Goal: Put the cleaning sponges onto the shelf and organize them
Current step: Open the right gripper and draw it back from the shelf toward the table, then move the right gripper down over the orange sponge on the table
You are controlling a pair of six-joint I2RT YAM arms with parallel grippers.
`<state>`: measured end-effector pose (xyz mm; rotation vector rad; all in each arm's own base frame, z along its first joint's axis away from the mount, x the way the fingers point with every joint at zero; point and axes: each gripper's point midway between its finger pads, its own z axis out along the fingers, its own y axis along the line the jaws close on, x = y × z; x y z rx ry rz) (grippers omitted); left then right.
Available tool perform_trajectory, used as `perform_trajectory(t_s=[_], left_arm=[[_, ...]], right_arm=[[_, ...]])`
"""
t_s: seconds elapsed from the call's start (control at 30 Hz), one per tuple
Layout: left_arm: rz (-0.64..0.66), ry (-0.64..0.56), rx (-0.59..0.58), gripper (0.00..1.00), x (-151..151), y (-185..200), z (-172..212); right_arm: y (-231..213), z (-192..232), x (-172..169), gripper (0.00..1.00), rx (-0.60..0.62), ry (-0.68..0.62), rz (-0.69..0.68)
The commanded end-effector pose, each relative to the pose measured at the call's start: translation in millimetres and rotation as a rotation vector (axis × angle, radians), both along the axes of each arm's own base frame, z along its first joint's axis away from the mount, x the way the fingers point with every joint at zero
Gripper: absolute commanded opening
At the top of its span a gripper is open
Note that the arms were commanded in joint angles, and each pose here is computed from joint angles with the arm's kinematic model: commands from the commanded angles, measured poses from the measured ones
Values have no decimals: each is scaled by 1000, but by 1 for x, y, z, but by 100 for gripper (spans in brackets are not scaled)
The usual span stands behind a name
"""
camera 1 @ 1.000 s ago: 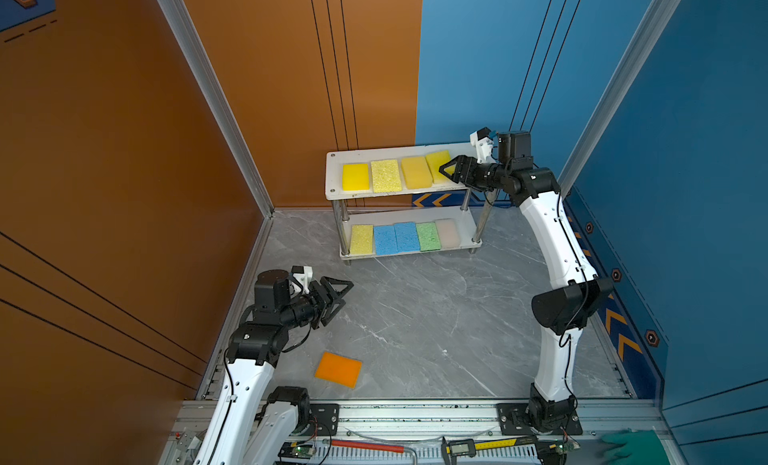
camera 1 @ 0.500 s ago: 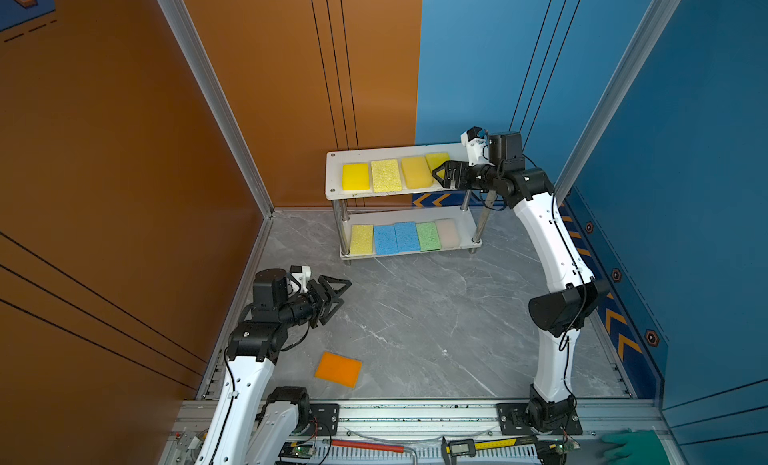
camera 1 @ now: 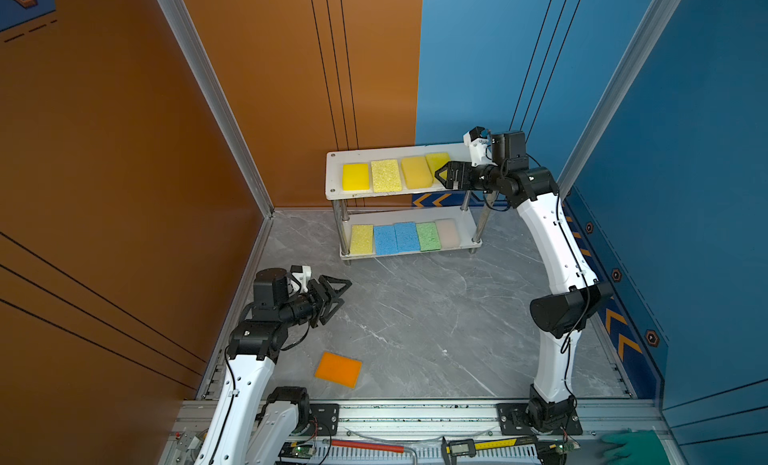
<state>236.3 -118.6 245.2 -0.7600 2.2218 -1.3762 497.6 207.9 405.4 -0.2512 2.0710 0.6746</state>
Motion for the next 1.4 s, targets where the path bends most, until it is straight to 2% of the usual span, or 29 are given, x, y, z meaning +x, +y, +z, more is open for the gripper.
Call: perform_trajectory(t_s=[0.0,0.1,0.2,0.4,0.5,0.7,0.77,0.83,0.9,1.1,1.37], left_arm=[[-12,-28,14,69,1,1,6],[-5,-39,20,69,1,2,9],[11,-49,29,69,0,4,9],[37,-44,41,69,-5,4,1],[31,-26,59,70,-11,-2,-11],[40,20,113,77,-22,-13,-40],[46,25,126,78,-24,-15,-44],[51,23,134,81,-25,-15,-45],[48,18,131,99,-27,-17,-44],[35,18,103,98,-43,-18,-44],[26,-77,36,98,-59,-16,-17]], right_arm=[[-4,72,-45,100,93,-124,29],[-11,94,-65,100,113,-161,19],[-19,100,-86,100,142,-144,14],[-20,71,-140,100,204,-2,86],[-22,37,-172,100,226,105,112],[-28,-78,-225,100,283,457,82],[-23,-116,-244,100,262,549,83],[-15,-144,-261,100,218,593,98],[-6,-171,-274,100,173,641,121],[39,-227,-300,100,38,726,236],[138,-264,-334,100,-25,777,492]])
